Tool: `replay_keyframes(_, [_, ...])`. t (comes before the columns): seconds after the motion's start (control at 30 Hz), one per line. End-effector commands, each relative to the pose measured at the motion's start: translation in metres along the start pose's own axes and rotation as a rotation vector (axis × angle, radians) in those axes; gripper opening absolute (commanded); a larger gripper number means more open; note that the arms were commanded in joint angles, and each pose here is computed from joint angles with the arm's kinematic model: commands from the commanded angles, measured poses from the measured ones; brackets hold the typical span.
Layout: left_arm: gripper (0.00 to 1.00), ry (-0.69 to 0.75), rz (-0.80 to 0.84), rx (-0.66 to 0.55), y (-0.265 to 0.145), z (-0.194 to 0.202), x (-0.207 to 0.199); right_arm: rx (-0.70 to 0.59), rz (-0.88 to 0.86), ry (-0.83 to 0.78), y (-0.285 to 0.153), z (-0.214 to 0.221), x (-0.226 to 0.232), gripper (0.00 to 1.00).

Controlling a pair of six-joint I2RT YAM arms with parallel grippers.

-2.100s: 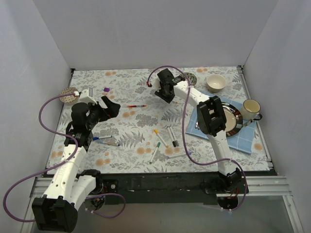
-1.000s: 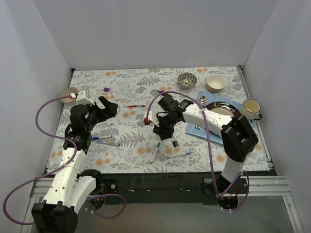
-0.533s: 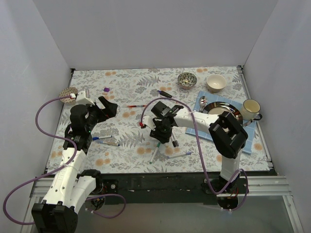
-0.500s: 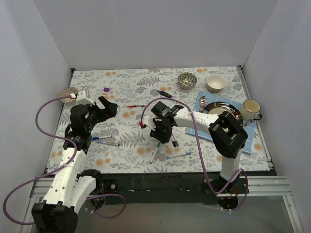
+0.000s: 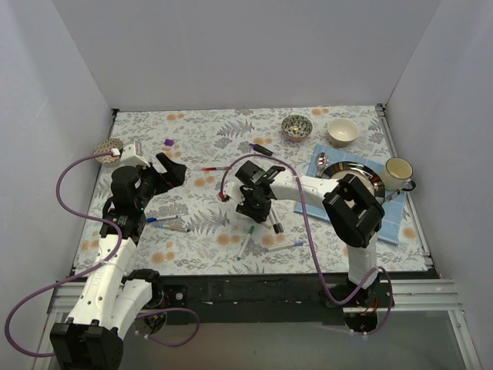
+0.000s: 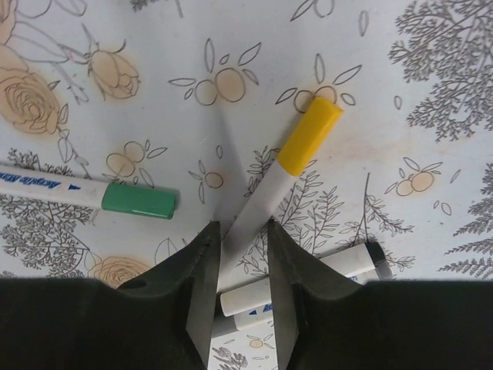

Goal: Open the pen caps

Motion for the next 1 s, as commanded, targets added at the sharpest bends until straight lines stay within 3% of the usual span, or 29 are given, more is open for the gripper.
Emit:
replay_keyframes(0.0, [0.98,0.021,-0.002,-0.02,-0.004,-0.003,0.0,0.038,0.015,0.028,0.014,-0.001,-0.008,0.35])
replay_keyframes(0.17, [0.98,0.019,-0.001,-0.016,-0.004,-0.002,0.0,0.052,0.038,0.048,0.022,-0.005,-0.019,0.22])
replay_keyframes(0.37, [0.98,0.019,0.005,-0.008,-0.003,-0.001,-0.001,-0.028,0.022,0.119,0.019,-0.015,-0.044,0.01])
replay_keyframes(0.57, [0.98,0.004,0.044,0.039,0.001,0.007,-0.005,-0.175,-0.085,0.175,0.002,-0.03,-0.055,0.01])
replay_keyframes(0.7, [0.98,-0.083,0.186,0.158,0.004,0.028,-0.024,-0.295,-0.187,0.178,-0.02,-0.045,-0.046,0.01])
replay_keyframes(0.83, [0.98,-0.328,0.303,0.301,0.007,0.061,-0.034,-0.371,-0.221,0.186,-0.041,-0.049,-0.041,0.01])
replay_keyframes(0.97, [0.98,-0.495,0.367,0.37,0.01,0.082,-0.036,-0.455,-0.269,0.209,-0.06,-0.05,-0.04,0.01])
Point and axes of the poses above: each gripper's point midway between its finger pads, its own y axis out along the fingers, its own x axis along the line the jaws close on, z = x × y, the point moved 3 cm from there along -y, back along the fingers, and after that the axes turned 9 degrees about -y, right-handed, at the moved point
